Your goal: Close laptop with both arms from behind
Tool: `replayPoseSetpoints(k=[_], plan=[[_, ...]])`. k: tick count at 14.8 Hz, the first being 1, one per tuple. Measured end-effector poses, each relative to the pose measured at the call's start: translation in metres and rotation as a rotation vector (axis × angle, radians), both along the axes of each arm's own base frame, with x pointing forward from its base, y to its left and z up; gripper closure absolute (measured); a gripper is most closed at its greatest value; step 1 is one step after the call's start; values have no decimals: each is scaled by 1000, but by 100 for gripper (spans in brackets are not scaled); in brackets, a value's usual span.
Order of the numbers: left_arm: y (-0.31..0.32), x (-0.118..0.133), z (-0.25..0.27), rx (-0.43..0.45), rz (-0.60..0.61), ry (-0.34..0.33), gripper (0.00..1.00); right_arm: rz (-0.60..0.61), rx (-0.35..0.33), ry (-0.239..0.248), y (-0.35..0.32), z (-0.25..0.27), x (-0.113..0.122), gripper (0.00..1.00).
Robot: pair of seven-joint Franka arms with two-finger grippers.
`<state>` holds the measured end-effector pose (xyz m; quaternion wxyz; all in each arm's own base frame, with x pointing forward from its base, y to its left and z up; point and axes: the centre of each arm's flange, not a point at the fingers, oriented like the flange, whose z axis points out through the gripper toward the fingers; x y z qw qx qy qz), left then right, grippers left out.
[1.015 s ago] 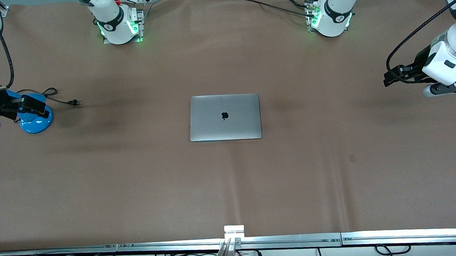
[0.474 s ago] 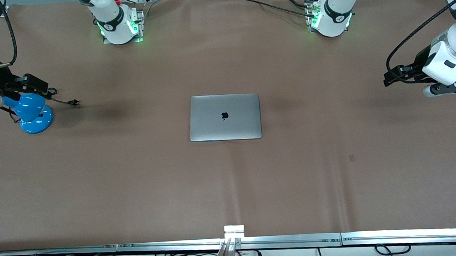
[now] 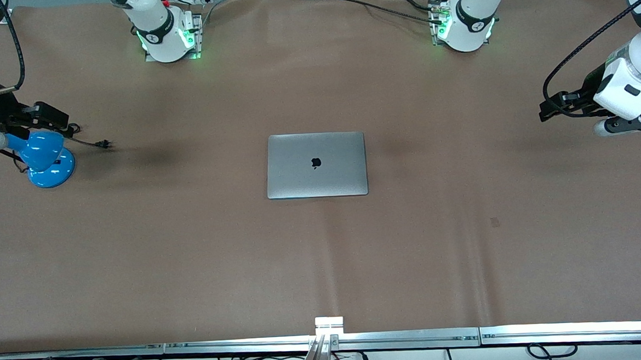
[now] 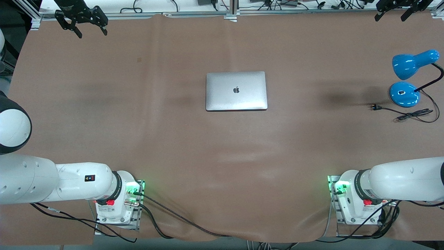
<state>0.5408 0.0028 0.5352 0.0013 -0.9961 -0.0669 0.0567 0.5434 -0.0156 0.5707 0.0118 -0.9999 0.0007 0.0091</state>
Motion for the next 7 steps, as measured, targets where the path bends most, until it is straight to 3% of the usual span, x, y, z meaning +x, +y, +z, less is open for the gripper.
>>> replayPoseSetpoints(k=[7], plan=[[0,0,0,0,0,1,0,3,-1,2,1,-1,0,0]])
